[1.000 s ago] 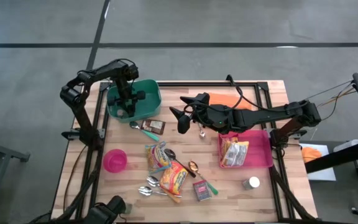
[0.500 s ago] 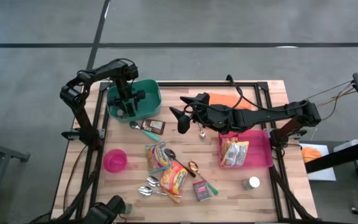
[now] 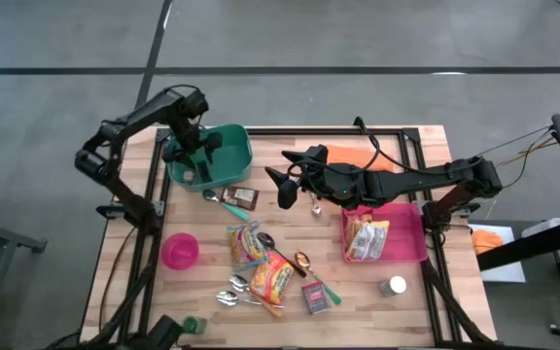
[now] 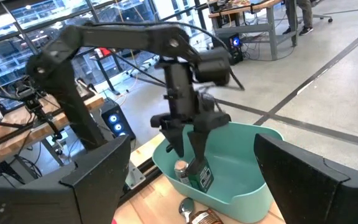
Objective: Pick & Place Food Item
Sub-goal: Put the blue noodle pack into the pink bin
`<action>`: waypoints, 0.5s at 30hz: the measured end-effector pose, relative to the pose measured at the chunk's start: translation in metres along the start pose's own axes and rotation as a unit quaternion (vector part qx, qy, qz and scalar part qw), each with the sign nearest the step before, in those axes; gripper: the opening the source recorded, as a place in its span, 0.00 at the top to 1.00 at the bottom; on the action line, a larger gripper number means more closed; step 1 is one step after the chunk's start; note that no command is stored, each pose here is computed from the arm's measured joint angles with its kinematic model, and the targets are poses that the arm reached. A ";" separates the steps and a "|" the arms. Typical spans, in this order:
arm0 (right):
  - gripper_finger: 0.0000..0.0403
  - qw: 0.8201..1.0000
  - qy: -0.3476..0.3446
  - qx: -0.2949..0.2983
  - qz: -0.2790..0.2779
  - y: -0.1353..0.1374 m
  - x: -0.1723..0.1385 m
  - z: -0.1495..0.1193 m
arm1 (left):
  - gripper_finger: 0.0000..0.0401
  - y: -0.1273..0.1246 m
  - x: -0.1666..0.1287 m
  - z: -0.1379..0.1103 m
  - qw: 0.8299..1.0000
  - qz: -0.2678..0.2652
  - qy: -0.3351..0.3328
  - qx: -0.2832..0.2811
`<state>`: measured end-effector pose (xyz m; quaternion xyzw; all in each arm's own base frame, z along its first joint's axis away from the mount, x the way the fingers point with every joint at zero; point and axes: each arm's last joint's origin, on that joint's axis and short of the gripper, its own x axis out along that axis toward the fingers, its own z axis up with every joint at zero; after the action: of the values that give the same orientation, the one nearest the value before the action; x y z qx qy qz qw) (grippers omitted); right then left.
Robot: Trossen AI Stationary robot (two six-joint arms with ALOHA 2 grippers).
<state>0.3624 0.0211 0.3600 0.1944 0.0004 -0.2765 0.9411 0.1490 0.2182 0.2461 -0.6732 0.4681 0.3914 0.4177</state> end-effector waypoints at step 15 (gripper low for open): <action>0.17 1.000 0.000 0.000 0.000 0.000 0.000 0.000 | 0.30 -0.017 -0.054 -0.099 0.917 -0.155 -0.200 0.307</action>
<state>0.3624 0.0211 0.3601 0.1943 0.0004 -0.2765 0.9412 0.1649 0.1467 0.3330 -0.4838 0.3619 0.2850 0.7441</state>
